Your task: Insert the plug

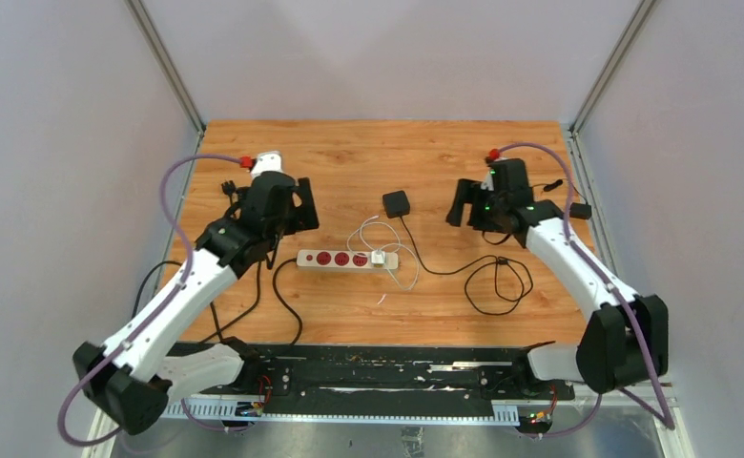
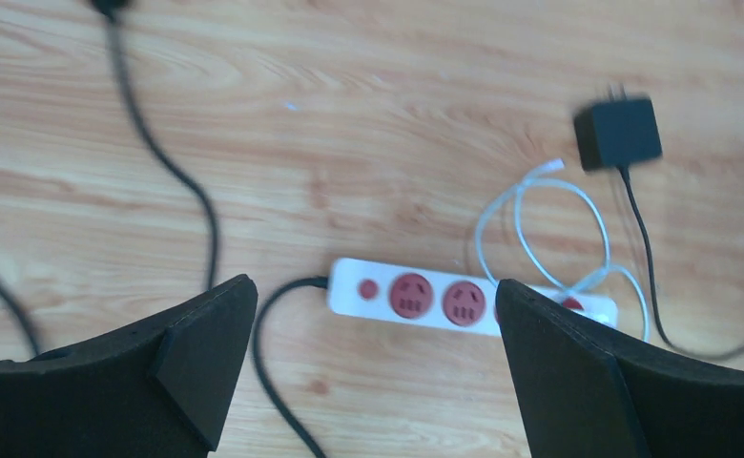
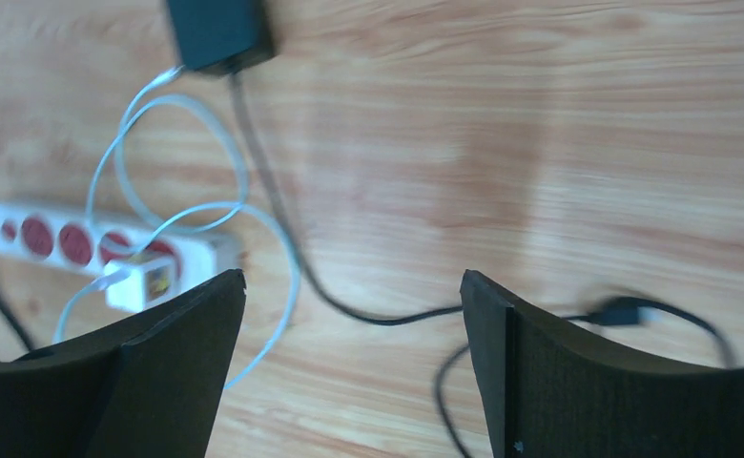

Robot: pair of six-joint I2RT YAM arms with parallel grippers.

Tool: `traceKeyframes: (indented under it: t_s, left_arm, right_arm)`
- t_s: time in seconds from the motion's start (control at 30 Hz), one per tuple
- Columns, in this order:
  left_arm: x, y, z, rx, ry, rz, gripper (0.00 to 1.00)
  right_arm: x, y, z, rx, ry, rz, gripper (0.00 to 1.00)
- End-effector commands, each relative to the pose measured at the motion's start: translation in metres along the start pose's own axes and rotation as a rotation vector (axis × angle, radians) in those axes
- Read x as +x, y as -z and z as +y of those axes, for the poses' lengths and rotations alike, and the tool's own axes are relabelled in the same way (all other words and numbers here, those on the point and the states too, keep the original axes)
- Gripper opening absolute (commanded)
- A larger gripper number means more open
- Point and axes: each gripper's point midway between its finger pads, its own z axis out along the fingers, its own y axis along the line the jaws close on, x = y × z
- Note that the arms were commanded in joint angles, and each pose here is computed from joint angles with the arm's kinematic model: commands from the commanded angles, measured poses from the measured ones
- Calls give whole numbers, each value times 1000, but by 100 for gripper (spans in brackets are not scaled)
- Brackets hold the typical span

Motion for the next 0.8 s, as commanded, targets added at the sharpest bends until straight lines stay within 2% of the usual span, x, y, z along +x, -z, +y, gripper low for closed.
traceKeyframes:
  t_s: [0.0, 0.1, 0.2, 0.33, 0.4, 0.57, 0.67, 0.77]
  left_arm:
    - [-37, 45, 68, -262, 64, -206, 100]
    - [-42, 64, 92, -336, 164, -308, 100]
    - [-39, 68, 104, -359, 227, -369, 100]
    - [-26, 55, 105, -359, 227, -383, 100]
    - [-23, 50, 106, -367, 219, -386, 100]
    - [-24, 42, 98, -336, 216, -388, 100]
    - [-22, 34, 89, -292, 212, -376, 100]
    - [-22, 29, 84, -279, 203, -367, 100]
  right_arm:
    - [-10, 34, -84, 250, -75, -86, 92]
    - [-27, 59, -137, 445, -113, -170, 100]
    - [-42, 82, -189, 635, -168, -225, 100]
    - [-61, 92, -240, 761, -278, -244, 100]
    - [-71, 90, -267, 804, -299, -225, 100]
    - [-90, 73, -325, 972, -152, -63, 99]
    - [-95, 55, -341, 970, -130, 12, 100]
    - [-105, 39, -352, 942, -135, 13, 99]
